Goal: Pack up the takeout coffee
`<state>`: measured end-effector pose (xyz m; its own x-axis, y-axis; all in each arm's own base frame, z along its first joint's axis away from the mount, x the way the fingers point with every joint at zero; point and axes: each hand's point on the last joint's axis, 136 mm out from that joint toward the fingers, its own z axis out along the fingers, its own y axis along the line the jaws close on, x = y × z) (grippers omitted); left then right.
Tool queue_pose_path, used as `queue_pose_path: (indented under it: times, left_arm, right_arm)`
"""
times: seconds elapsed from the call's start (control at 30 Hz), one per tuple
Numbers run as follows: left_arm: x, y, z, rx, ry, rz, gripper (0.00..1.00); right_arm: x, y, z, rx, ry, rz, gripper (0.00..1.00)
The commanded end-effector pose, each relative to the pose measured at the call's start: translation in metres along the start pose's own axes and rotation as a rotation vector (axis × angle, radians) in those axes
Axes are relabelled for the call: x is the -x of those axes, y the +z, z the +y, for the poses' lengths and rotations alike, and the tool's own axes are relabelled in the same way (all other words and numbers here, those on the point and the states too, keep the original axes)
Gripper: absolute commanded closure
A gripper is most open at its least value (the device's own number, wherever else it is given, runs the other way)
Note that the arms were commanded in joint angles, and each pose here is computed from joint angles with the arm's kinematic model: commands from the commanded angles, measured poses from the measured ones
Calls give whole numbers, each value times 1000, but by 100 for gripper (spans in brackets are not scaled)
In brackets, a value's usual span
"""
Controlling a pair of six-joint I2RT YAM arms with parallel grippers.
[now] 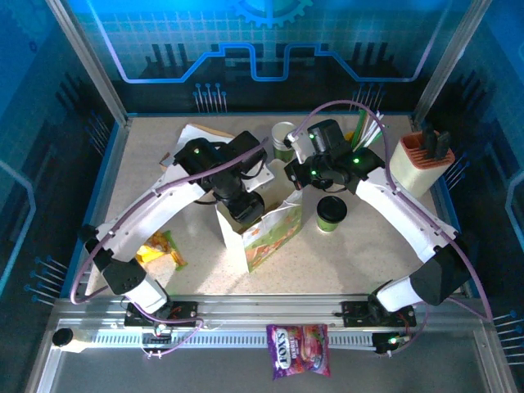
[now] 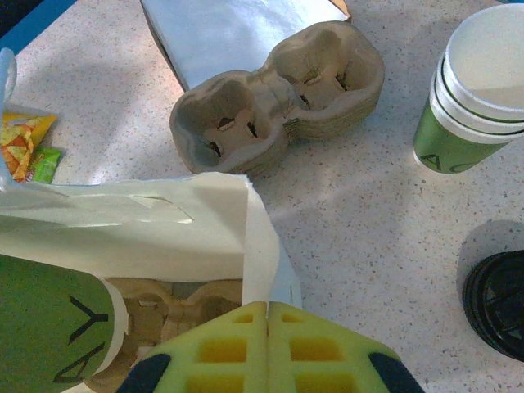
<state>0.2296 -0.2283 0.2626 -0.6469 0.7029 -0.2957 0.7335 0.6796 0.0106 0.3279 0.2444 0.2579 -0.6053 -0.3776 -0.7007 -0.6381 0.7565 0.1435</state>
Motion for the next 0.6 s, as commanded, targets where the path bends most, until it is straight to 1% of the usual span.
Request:
queue_pose_path:
  times: [0.0,0.33,0.57]
  left_arm:
    - [-5,10,-3,-23,-10,36,44]
    - [-5,27,-5,-35,-60,57,44]
    - [-7,30,-6,-25,-80,68,44]
  right_arm:
    - [-4,0,-1,-8,-3,9,95]
    - [-6,-1,-1,-5,1,7,95]
    - [-8,0,0,2,3,10,94]
